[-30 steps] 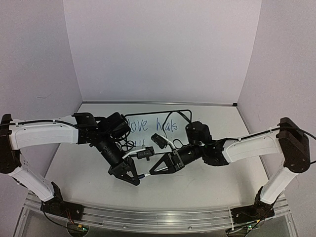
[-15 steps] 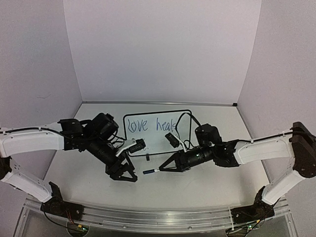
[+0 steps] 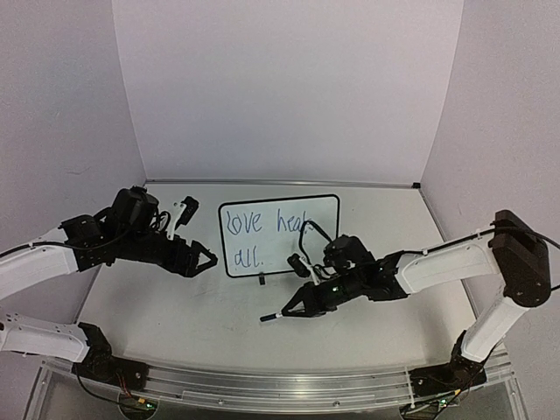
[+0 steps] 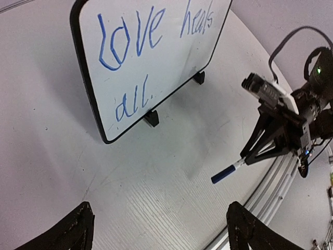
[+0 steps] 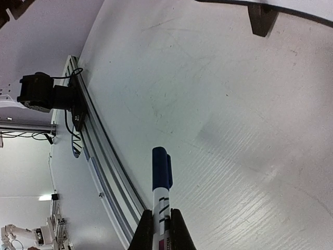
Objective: Write a sentence on the whiteboard
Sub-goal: Put down the whiteboard marker at the center of the board, then reset both arms
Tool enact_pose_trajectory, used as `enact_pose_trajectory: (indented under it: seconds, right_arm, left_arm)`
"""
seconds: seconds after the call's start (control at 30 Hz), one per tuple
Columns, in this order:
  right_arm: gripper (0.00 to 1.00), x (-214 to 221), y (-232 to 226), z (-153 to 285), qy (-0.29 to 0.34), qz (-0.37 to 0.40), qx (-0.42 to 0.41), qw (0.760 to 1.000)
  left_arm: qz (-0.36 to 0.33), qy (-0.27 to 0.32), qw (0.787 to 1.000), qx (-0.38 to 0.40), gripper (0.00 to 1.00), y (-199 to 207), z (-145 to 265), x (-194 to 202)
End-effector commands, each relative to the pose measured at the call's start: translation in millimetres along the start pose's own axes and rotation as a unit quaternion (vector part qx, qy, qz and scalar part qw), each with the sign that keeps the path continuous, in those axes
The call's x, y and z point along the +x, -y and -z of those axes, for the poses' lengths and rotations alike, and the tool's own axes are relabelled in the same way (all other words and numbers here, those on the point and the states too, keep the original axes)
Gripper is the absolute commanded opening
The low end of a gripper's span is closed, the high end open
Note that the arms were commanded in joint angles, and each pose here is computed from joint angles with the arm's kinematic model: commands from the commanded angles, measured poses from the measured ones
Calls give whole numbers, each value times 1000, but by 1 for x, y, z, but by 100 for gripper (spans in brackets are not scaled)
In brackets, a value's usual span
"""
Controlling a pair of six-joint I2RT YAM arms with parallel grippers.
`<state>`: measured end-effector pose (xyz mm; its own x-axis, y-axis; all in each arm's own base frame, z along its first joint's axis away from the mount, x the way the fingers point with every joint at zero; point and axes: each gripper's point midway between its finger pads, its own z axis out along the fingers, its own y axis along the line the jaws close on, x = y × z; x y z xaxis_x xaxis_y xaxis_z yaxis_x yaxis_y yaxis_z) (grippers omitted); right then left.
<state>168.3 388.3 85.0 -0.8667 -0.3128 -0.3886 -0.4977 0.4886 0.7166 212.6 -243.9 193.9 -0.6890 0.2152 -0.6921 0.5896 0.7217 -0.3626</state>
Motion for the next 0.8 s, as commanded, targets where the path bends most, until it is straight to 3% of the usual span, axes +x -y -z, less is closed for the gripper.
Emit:
enact_pose_trajectory:
  seconds: [0.0,0.1,0.27,0.3,0.33,0.77]
  right_arm:
    - [13,-11,2,-13,23,-7,12,1000]
    - [38,-11,19,-12,33,-18,51,998]
    - [90,-14,46,6,56,-28,108,992]
    - [94,-16,51,12,62,-30,118,991]
    - [98,-19,56,19,68,-31,128,989]
    - [98,-44,153,132,163,-85,252,950]
  left_arm:
    - [42,64,997,-33,89,-17,-5,-26]
    - [64,68,994,-55,89,-36,-12,-25]
    - [91,91,985,-115,91,-75,-13,-27]
    - [99,98,983,-123,91,-83,-13,-27]
    - [106,104,980,-130,92,-91,-12,-28]
    - [245,166,921,-253,96,-244,26,-16]
